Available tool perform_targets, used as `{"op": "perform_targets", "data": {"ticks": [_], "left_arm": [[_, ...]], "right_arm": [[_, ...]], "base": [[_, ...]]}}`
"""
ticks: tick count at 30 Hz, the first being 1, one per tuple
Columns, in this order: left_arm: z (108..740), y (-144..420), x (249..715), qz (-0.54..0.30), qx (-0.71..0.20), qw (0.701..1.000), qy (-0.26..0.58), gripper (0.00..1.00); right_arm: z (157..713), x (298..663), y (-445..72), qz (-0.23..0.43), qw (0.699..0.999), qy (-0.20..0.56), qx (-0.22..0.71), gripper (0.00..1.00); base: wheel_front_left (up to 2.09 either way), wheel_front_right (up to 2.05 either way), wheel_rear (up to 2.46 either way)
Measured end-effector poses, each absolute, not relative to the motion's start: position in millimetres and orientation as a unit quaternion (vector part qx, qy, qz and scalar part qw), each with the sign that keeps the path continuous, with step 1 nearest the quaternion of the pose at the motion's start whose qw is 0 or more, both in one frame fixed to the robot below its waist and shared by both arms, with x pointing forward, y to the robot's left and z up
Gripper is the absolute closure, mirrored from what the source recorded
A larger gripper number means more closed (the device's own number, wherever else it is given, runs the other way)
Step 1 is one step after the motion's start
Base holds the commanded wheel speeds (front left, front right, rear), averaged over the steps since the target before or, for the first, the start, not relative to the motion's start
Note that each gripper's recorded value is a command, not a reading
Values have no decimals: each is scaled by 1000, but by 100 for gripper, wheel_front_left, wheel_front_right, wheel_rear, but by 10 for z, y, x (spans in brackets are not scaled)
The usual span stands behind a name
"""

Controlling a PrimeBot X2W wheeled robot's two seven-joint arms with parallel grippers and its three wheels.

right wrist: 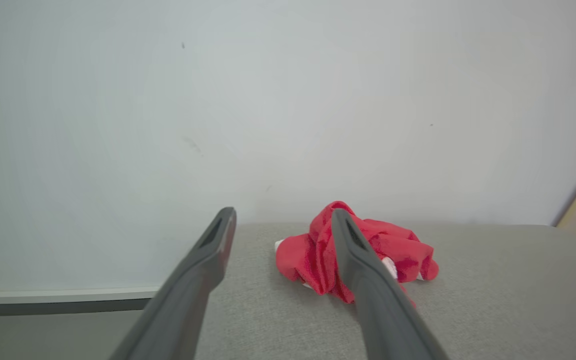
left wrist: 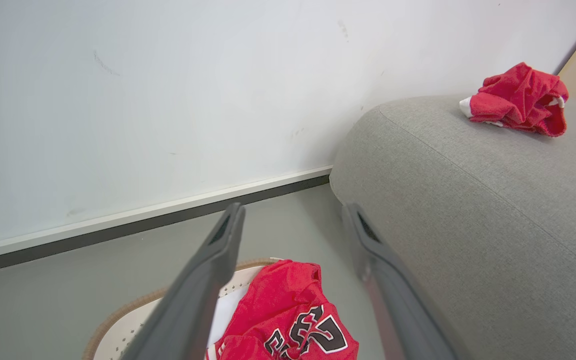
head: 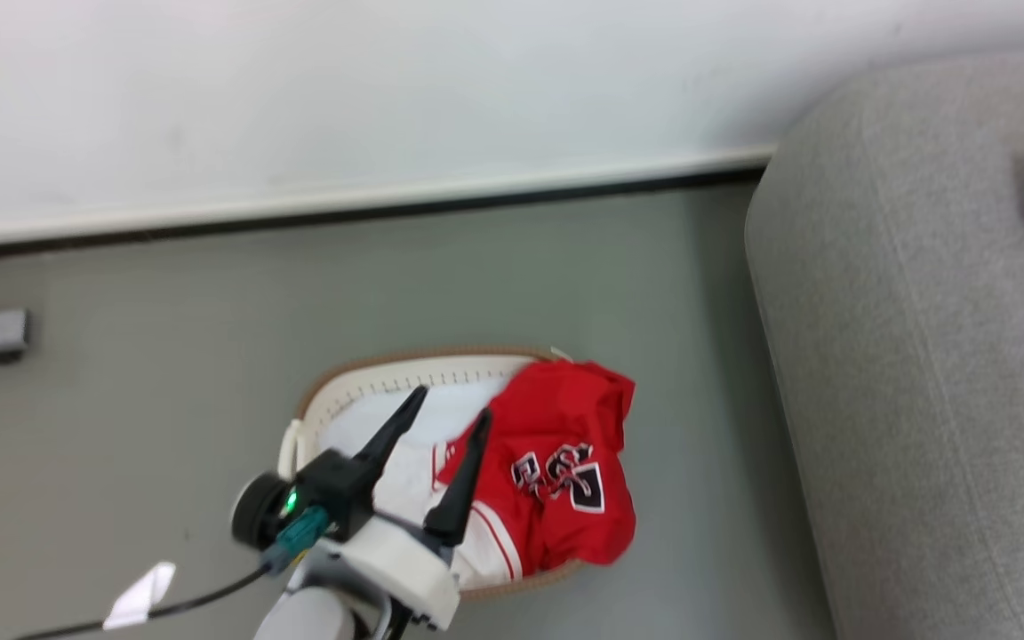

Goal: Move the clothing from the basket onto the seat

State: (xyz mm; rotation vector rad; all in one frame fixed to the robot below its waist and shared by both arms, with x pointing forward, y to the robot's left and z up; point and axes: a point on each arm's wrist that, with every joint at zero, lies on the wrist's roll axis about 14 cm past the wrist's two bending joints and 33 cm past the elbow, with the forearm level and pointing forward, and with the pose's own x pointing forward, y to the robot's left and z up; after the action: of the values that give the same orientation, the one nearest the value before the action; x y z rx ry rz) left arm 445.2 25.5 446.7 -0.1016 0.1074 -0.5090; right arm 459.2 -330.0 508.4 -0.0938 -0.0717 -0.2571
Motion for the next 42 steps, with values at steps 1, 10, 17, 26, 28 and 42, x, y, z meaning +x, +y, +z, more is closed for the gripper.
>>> {"op": "perform_targets", "data": {"ticks": [1, 10, 17, 26, 28, 42], "left_arm": [[4487, 323, 4417, -238, -51, 968, 52, 0], [4642, 946, 4011, -136, -45, 989, 38, 0], [4732, 1395, 3657, -65, -50, 996, 24, 0], [4661, 1662, 3368, -12, -65, 997, 27, 0], [4645, 1675, 3351, -9, -66, 997, 29, 0], [4565, 1419, 3561, -60, -63, 995, 43, 0]], "right_arm": [[5131, 4513, -3197, -116, 991, -44, -43, 0], [5194, 3935, -2353, -26, 998, -58, -20, 0], [4923, 3634, -1840, 32, 999, -19, 10, 0], [4685, 3432, -1503, 74, 996, 19, 46, 0], [4670, 3428, -1482, 77, 996, 22, 48, 0], [4770, 3640, -1511, 73, 996, 6, 44, 0]], "base": [[0, 0, 0], [0, 0, 0], [0, 0, 0], [0, 0, 0], [0, 0, 0], [0, 0, 0]]}}
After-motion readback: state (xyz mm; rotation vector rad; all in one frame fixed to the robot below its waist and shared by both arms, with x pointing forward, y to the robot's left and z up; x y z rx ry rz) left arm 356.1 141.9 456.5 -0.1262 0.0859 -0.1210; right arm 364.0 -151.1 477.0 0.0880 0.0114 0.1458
